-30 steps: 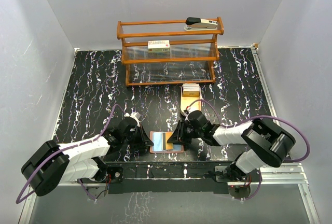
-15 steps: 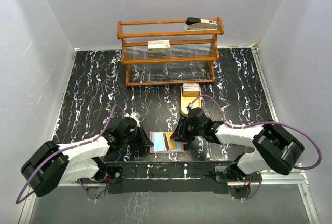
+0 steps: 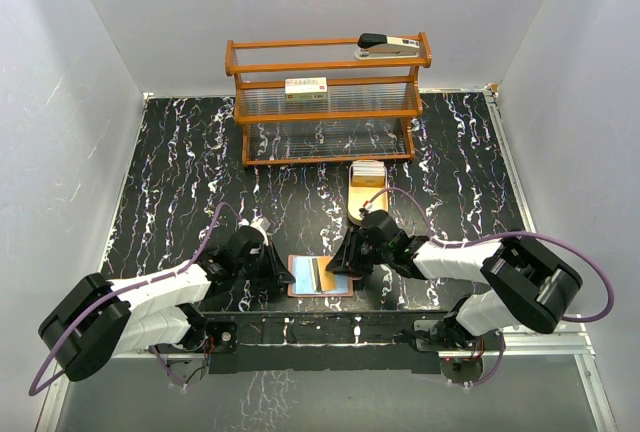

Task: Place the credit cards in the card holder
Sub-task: Insert the credit card into the card holder.

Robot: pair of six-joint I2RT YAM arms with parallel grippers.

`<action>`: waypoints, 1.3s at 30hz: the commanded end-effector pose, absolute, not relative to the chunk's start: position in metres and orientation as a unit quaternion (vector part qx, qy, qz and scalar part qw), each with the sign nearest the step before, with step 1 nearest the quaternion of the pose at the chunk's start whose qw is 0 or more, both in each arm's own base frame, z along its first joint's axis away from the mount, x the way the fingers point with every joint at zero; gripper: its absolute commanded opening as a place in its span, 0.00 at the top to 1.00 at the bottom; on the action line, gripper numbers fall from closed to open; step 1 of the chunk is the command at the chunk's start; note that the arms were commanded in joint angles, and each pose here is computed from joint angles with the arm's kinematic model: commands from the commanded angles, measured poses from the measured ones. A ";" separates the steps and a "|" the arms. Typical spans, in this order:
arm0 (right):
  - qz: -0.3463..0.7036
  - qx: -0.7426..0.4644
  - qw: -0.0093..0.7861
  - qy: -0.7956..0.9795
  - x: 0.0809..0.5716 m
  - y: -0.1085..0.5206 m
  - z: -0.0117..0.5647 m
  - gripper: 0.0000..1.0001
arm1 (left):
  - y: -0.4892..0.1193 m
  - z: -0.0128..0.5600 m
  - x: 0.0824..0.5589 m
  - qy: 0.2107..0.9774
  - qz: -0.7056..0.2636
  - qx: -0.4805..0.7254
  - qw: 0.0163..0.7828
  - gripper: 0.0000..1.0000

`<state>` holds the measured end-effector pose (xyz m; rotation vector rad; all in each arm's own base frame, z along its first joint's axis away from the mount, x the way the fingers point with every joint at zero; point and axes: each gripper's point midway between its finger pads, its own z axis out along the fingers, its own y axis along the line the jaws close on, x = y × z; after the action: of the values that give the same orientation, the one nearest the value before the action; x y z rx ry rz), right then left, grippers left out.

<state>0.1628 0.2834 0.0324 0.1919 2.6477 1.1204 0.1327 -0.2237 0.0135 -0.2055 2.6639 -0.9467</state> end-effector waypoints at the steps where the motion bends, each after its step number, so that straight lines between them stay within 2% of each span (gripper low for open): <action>1: 0.407 0.070 0.128 0.902 0.162 0.296 0.038 0.70 | -0.210 -0.002 0.115 0.944 -0.299 -0.070 0.123 1.00; 39: 0.453 0.023 0.140 0.880 0.164 0.337 0.056 0.70 | -0.220 0.002 0.117 0.935 -0.326 -0.071 0.120 1.00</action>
<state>0.1531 0.3166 0.0341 0.1282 2.6372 1.2237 0.1292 -0.2275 0.0149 -0.2218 2.6661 -0.9957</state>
